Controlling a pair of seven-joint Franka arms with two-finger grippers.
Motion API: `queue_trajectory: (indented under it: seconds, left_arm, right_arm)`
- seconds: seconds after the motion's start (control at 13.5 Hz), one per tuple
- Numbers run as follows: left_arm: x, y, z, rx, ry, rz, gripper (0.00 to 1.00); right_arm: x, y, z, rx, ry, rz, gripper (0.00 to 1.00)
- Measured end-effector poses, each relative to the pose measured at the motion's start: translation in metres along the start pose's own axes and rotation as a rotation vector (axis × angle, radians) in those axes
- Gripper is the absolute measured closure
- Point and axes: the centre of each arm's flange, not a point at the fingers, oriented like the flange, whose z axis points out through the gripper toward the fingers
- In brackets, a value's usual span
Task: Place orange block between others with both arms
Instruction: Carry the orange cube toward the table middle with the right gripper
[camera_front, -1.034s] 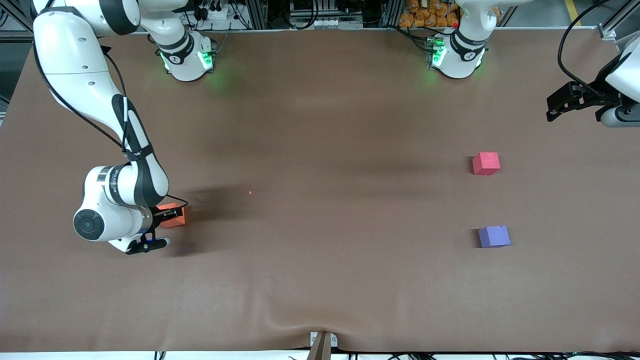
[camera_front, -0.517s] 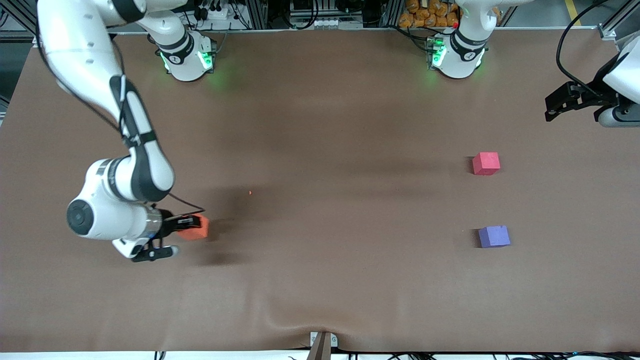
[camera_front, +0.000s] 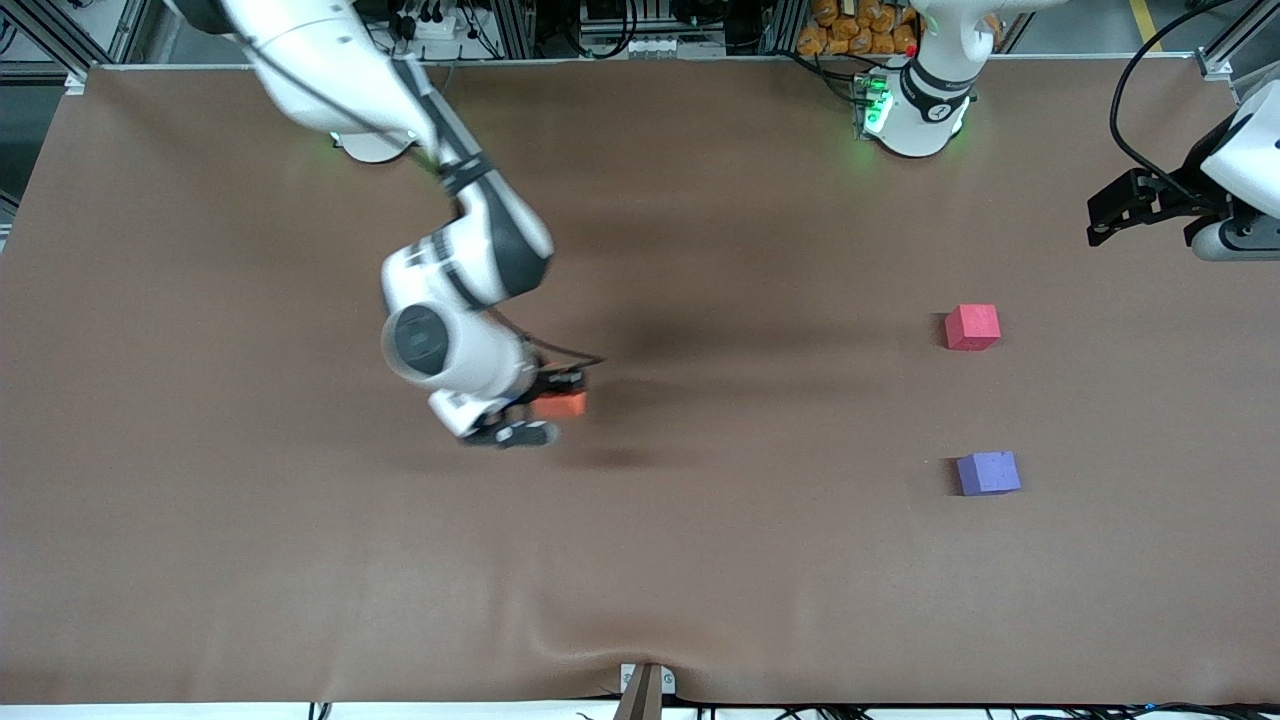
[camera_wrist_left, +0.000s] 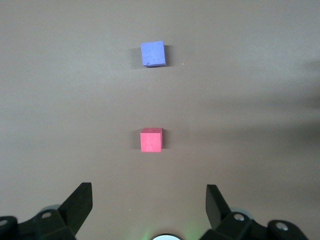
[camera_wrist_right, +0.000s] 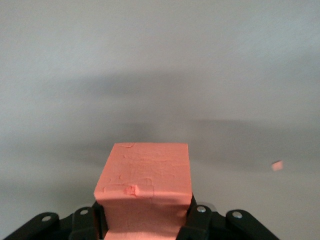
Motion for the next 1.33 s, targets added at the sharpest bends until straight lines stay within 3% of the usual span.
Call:
queue_trajectory:
  seconds: [0.22, 0.37, 0.67, 0.96, 1.26, 1.33]
  left_arm:
    - [0.003, 0.0, 0.004, -0.001, -0.007, 0.001, 0.0]
    - [0.005, 0.0, 0.007, -0.002, -0.01, 0.0, 0.0]
    - [0.007, -0.007, 0.01, -0.003, -0.013, -0.012, 0.0]
    - [0.01, -0.021, 0.01, -0.005, 0.002, -0.037, 0.0]
    - [0.013, -0.017, 0.011, -0.005, 0.014, -0.031, 0.0]
    - [0.013, -0.017, 0.01, -0.005, 0.017, -0.03, 0.0]
  right_arm:
    - [-0.046, -0.065, 0.044, 0.011, 0.015, -0.025, 0.44]
    - [-0.065, -0.087, 0.067, 0.046, -0.008, -0.02, 0.44]
    - [-0.06, -0.082, 0.089, 0.059, -0.006, 0.014, 0.44]
    - [-0.058, -0.077, 0.118, 0.053, 0.009, 0.021, 0.37]
    - [-0.057, -0.081, 0.116, 0.06, 0.016, 0.017, 0.01]
    - [-0.056, -0.083, 0.112, 0.065, 0.022, 0.015, 0.0]
